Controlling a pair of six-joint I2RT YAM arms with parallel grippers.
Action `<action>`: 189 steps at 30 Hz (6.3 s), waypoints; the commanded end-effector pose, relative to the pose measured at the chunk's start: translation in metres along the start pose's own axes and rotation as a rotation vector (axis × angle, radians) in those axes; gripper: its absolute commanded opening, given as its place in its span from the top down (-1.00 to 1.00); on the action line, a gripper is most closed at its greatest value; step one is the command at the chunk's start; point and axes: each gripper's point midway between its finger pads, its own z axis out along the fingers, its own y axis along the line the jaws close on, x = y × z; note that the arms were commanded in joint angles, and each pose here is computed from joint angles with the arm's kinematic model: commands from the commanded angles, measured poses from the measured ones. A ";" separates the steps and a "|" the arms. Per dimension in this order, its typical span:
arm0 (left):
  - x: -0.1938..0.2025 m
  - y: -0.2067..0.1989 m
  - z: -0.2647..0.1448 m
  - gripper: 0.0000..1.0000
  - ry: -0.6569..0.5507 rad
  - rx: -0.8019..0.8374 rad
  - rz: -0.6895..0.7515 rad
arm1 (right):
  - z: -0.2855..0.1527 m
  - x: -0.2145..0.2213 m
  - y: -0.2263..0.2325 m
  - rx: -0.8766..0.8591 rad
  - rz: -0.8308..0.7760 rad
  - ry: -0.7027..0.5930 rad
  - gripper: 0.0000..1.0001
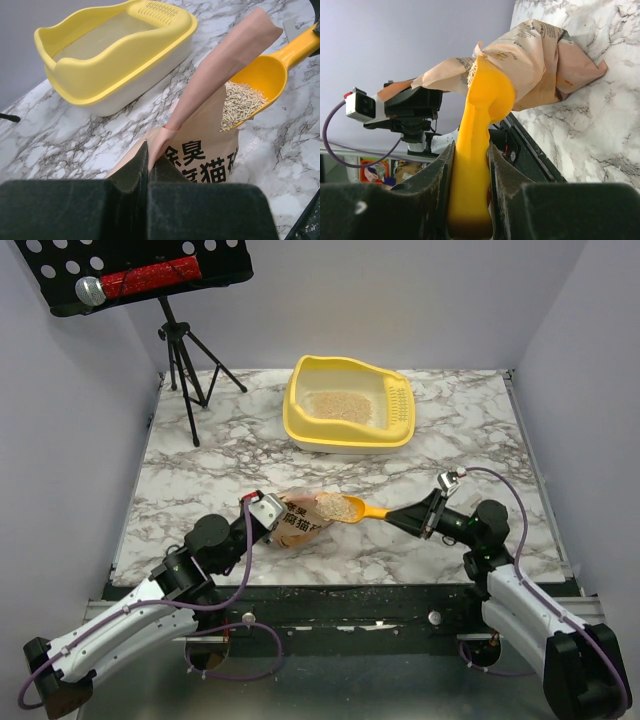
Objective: Fill the litter box with clean litter
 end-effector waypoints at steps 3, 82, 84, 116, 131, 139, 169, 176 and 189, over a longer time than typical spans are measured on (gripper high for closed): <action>-0.034 0.008 -0.002 1.00 -0.130 -0.035 -0.025 | -0.001 -0.007 0.007 0.028 0.040 -0.029 0.99; -0.032 0.013 -0.001 1.00 -0.125 -0.063 -0.024 | 0.131 -0.254 0.021 -0.010 0.061 -0.426 0.99; -0.033 0.012 -0.001 1.00 -0.126 -0.058 -0.026 | 0.136 -0.261 0.005 0.025 0.051 -0.427 0.99; -0.029 0.027 -0.001 1.00 -0.055 -0.144 -0.054 | 0.103 -0.303 0.012 0.933 -0.713 -0.152 0.99; -0.027 0.029 -0.005 1.00 -0.046 -0.154 -0.058 | 0.097 -0.261 0.086 0.952 -0.929 -0.165 0.99; -0.030 0.031 -0.009 1.00 -0.060 -0.158 -0.060 | 0.075 -0.177 0.134 0.611 -0.856 -0.065 0.99; -0.025 0.027 -0.003 1.00 -0.037 -0.145 -0.055 | 0.043 -0.036 0.126 0.275 -0.810 0.362 0.99; -0.024 0.027 -0.003 1.00 -0.035 -0.146 -0.053 | 0.054 -0.024 0.106 0.314 -0.809 0.416 0.99; -0.025 0.023 -0.001 1.00 -0.037 -0.123 -0.060 | 0.089 0.004 0.062 0.373 -0.747 0.571 0.99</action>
